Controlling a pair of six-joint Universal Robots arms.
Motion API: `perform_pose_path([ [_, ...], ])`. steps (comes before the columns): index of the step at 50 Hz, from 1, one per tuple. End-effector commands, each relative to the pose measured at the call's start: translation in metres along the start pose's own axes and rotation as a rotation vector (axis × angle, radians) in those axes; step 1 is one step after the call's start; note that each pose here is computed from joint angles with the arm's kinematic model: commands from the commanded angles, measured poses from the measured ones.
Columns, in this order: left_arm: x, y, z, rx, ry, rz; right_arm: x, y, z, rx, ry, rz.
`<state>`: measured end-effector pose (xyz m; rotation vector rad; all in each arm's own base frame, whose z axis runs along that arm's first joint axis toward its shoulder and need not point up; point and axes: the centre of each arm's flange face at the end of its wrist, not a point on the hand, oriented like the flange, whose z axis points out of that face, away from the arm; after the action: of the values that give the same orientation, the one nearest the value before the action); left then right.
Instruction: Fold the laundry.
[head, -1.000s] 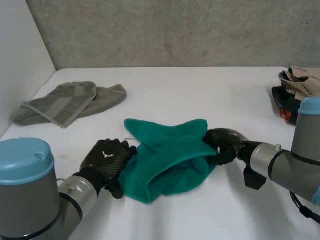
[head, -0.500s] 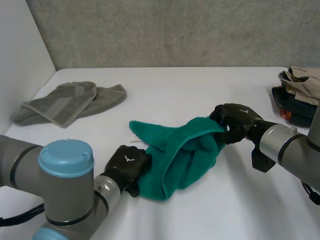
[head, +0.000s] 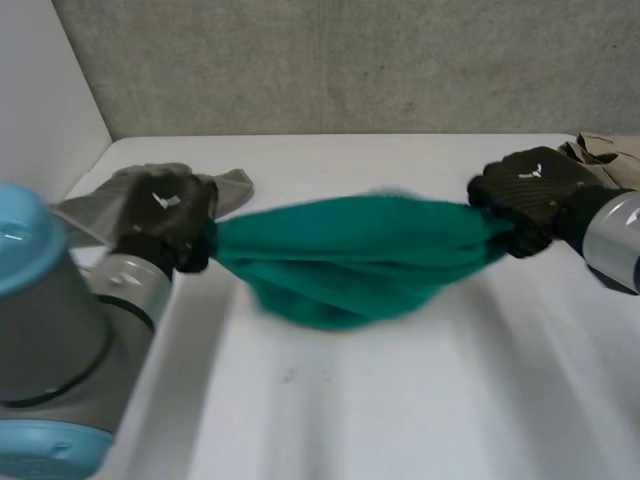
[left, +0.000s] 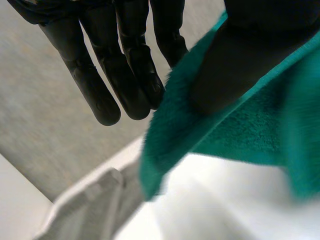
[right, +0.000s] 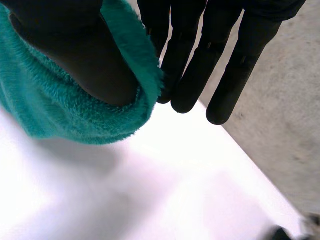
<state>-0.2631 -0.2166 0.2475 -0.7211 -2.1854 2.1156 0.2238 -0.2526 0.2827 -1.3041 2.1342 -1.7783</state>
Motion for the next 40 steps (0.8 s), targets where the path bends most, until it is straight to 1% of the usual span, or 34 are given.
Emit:
perform_pose_path([
  [1,-0.007,-0.018,-0.014,0.009,0.055,0.003,0.004,0.013,-0.006,-0.158,0.045,-0.262],
  [5,-0.004,-0.012,-0.01,-0.03,0.075,0.013,-0.001,0.018,0.011,-0.145,0.072,-0.298],
  [6,-0.001,-0.004,-0.002,-0.056,0.08,0.025,-0.002,0.023,0.023,-0.139,0.086,-0.306],
  [9,0.005,0.01,0.013,-0.099,0.09,0.055,-0.001,0.031,0.039,-0.145,0.123,-0.317],
  [11,0.011,0.022,0.031,-0.123,0.097,0.093,0.002,0.041,0.057,-0.16,0.165,-0.334],
  [12,0.013,0.025,0.038,-0.122,0.096,0.108,0.003,0.043,0.063,-0.165,0.176,-0.349],
  [13,0.015,0.026,0.046,-0.111,0.09,0.123,0.006,0.045,0.078,-0.164,0.213,-0.387],
  [14,0.015,0.021,0.065,-0.062,0.066,0.149,0.01,0.044,0.086,-0.159,0.243,-0.407],
  [16,0.013,0.01,0.085,0.012,0.025,0.177,0.019,0.035,0.099,-0.123,0.314,-0.456],
  [17,0.007,-0.007,0.105,0.109,-0.037,0.201,0.029,0.02,0.11,-0.058,0.4,-0.494],
  [20,-0.007,-0.043,0.129,0.285,-0.153,0.23,0.044,-0.016,0.118,0.097,0.552,-0.535],
  [21,-0.016,-0.072,0.137,0.415,-0.229,0.242,0.053,-0.039,0.12,0.212,0.65,-0.549],
  [24,-0.028,-0.11,0.138,0.594,-0.341,0.25,0.066,-0.069,0.115,0.382,0.801,-0.557],
  [25,-0.035,-0.131,0.134,0.696,-0.408,0.243,0.075,-0.086,0.108,0.481,0.889,-0.563],
  [26,-0.038,-0.14,0.131,0.738,-0.435,0.235,0.079,-0.095,0.103,0.531,0.934,-0.564],
  [28,-0.041,-0.159,0.121,0.826,-0.474,0.213,0.08,-0.104,0.097,0.587,0.97,-0.567],
  [31,-0.041,-0.167,0.109,0.849,-0.478,0.206,0.076,-0.106,0.091,0.595,0.958,-0.571],
  [35,-0.034,-0.139,0.11,0.758,-0.427,0.229,0.051,-0.092,0.096,0.532,0.835,-0.566],
  [36,-0.03,-0.123,0.111,0.709,-0.405,0.243,0.038,-0.08,0.099,0.486,0.764,-0.553],
  [39,-0.025,-0.095,0.113,0.63,-0.37,0.264,0.021,-0.057,0.104,0.403,0.644,-0.528],
  [40,-0.024,-0.075,0.115,0.575,-0.353,0.278,0.012,-0.042,0.107,0.352,0.564,-0.501],
])
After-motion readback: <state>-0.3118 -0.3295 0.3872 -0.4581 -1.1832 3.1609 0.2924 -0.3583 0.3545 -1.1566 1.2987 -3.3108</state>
